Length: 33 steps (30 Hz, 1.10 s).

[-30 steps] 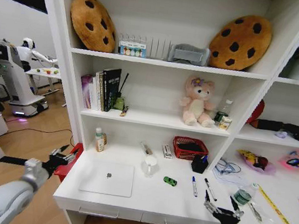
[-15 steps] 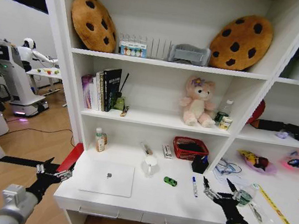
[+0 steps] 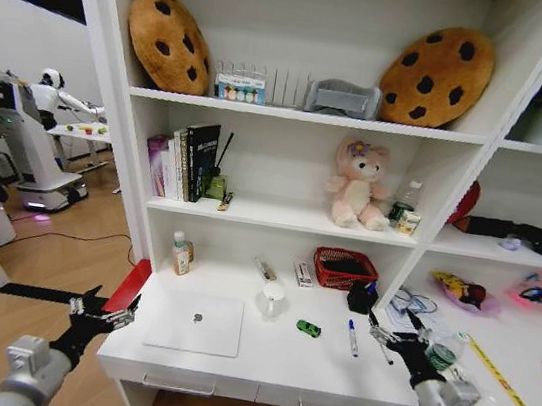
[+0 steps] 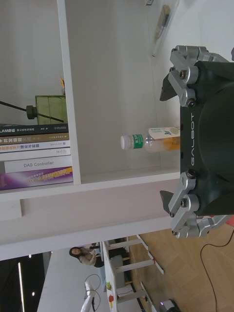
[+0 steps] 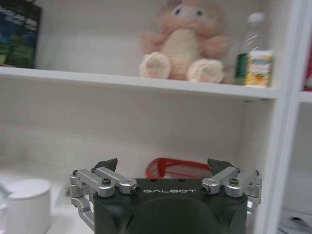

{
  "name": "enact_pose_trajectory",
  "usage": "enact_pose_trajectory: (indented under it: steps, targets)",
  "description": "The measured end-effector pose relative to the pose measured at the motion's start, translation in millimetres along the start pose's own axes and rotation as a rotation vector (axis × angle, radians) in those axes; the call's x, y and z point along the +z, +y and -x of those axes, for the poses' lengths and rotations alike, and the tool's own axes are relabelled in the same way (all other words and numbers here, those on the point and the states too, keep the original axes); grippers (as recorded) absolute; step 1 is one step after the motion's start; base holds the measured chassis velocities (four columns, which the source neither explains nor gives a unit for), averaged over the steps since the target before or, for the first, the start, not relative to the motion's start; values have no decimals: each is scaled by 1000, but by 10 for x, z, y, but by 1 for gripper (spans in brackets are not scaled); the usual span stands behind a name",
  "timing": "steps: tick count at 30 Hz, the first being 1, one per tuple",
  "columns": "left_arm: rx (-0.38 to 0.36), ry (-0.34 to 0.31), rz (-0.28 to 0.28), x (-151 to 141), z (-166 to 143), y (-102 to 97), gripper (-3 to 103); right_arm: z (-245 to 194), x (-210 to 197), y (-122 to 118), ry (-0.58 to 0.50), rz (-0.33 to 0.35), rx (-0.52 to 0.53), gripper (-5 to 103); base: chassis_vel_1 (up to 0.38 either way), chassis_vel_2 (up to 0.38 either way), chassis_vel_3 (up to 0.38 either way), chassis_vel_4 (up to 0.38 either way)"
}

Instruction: Organize the objects on the table.

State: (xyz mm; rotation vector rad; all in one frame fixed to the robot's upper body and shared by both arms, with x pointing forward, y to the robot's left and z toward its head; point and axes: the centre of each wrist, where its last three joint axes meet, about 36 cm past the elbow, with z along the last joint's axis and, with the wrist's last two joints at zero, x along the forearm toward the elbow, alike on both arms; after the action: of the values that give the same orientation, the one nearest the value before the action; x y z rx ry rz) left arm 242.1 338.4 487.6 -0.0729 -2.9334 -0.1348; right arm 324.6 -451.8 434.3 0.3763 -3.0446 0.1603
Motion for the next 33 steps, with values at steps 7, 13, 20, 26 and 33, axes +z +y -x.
enact_pose_trajectory:
  steps: [7, 13, 20, 26, 33]
  targets:
    - [1, 0, 0, 2, 4, 2, 100, 226, 82, -782, 93, 7, -493, 100, 0, 0, 0, 0]
    - [3, 0, 0, 3, 7, 2, 100, 479, 410, -826, 186, 42, -780, 100, 0, 0, 0, 0]
    - [4, 0, 0, 4, 8, 2, 100, 919, 680, -680, 211, -34, -769, 100, 0, 0, 0, 0]
    - [4, 0, 0, 5, 10, 2, 100, 1175, 977, -491, 218, -41, -738, 100, 0, 0, 0, 0]
    - [4, 0, 0, 6, 10, 3, 100, 1206, 1250, -384, 234, -15, -695, 100, 0, 0, 0, 0]
